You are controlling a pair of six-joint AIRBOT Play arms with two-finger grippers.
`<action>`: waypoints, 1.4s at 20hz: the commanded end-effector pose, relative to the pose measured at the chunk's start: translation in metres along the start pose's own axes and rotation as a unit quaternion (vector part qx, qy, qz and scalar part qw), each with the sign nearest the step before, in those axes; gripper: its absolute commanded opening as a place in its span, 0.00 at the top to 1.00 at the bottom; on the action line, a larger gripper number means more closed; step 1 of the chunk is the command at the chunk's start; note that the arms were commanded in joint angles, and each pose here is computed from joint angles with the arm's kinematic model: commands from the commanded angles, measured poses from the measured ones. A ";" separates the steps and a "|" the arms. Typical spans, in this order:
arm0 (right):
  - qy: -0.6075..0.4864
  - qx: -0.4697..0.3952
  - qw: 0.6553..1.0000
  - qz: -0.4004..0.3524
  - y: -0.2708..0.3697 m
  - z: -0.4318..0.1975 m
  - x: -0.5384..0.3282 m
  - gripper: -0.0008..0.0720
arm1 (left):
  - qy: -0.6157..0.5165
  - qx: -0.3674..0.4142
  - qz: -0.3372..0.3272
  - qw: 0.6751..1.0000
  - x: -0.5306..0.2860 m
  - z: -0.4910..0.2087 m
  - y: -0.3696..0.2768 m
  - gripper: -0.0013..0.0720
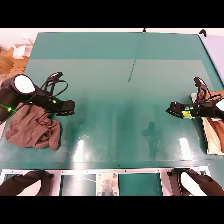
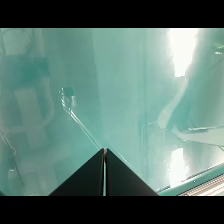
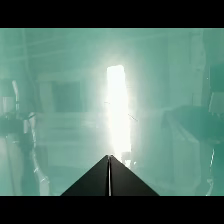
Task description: Fold the shirts.
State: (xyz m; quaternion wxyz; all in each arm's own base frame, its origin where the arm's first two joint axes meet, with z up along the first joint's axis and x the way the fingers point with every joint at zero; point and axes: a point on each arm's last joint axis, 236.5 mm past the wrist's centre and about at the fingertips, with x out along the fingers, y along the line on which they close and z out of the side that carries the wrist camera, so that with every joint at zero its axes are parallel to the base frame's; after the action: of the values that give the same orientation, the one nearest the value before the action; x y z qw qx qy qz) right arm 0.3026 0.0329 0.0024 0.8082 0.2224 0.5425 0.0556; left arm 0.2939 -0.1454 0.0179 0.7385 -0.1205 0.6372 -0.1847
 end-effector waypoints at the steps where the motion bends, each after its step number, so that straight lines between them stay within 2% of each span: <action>1: 0.000 0.000 1.000 0.000 0.000 0.000 0.000 0.96 | -0.001 0.000 0.000 1.000 0.000 0.000 0.000 0.95; 12: 0.001 0.000 1.000 0.000 0.000 0.000 0.000 0.96 | -0.003 0.000 -0.001 1.000 0.000 0.001 -0.001 0.95; 18: -0.025 0.000 1.000 -0.003 -0.002 0.012 0.000 0.96 | -0.081 0.004 -0.003 0.997 -0.004 0.038 -0.002 0.95; 20: -0.025 0.001 1.000 -0.003 -0.002 0.012 0.000 0.96 | -0.071 0.036 0.080 0.994 -0.013 0.037 0.033 0.95; 21: -0.025 0.001 1.000 -0.003 -0.002 0.012 0.000 0.96 | -0.061 0.032 0.167 0.984 -0.025 0.034 0.072 0.95; 23: -0.025 0.000 1.000 -0.003 -0.002 0.012 0.000 0.96 | -0.052 -0.007 0.347 0.936 -0.068 0.025 0.150 0.95; 24: -0.025 0.000 1.000 -0.004 -0.002 0.012 0.000 0.96 | -0.053 -0.030 0.400 0.915 -0.086 0.020 0.170 0.68; 25: -0.026 0.001 1.000 -0.004 -0.002 0.013 0.000 0.96 | -0.059 -0.041 0.422 0.904 -0.094 0.020 0.179 0.00; 28: -0.039 0.000 0.999 -0.005 -0.003 0.019 0.000 0.95 | -0.078 -0.027 0.412 0.907 -0.074 0.027 0.183 0.03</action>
State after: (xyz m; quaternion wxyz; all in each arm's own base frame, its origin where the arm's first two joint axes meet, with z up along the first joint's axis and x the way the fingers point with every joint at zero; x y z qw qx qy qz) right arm 0.3152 0.0268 0.0060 0.8242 0.2218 0.5191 0.0454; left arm 0.3251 0.0181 0.0108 0.7855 0.0826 0.6044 0.1040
